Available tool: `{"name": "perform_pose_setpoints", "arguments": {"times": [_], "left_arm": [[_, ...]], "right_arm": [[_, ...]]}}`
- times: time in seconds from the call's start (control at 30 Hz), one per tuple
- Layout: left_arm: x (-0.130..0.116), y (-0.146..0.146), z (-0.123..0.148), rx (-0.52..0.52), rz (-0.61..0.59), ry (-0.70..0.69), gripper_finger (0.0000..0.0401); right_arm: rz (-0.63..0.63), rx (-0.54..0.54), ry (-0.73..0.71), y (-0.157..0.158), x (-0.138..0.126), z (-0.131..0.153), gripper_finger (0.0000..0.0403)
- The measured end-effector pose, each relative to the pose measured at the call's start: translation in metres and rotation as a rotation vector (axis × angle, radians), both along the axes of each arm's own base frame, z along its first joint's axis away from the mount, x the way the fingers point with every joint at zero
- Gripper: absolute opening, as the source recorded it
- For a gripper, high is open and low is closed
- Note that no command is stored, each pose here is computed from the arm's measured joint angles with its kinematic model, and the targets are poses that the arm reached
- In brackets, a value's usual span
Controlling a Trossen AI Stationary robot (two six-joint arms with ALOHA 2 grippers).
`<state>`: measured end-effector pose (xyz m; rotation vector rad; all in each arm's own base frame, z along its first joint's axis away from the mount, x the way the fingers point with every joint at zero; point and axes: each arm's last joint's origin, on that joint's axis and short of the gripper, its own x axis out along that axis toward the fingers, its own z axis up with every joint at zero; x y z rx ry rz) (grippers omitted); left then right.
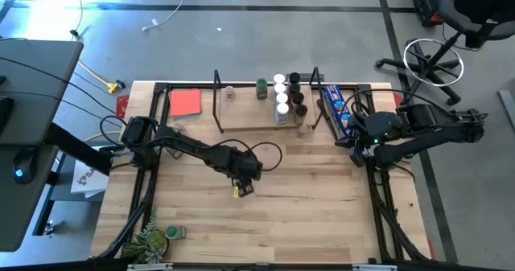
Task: Shelf spices
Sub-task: Put the bottom right brown bottle on the shelf aligned with the other brown seasoning bottle, then put the bottom center brown bottle on the shelf aligned with the other brown seasoning bottle
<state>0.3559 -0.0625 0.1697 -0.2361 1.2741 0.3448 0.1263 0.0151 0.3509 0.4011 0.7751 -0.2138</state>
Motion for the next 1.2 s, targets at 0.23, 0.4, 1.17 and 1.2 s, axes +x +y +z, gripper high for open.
{"name": "perform_pose_setpoints", "arguments": {"times": [0.23,0.4,1.17,1.2], "left_arm": [[0.0,-0.001,0.0,-0.02,-0.006,0.003,0.0166],[0.002,0.001,0.004,-0.08,-0.016,0.016,0.0133],[-0.015,0.0,0.073,-0.211,0.037,0.281,0.0139],[-0.019,-0.007,0.07,-0.211,0.042,0.283,0.0162]], "right_arm": [[-0.009,-0.006,-0.001,0.0,0.0,0.0,0.0],[-0.008,-0.007,-0.001,0.0,0.0,0.0,0.0],[0.039,-0.09,0.001,-0.001,0.0,0.0,0.0],[0.045,-0.097,0.002,-0.001,0.0,0.0,0.0]]}}
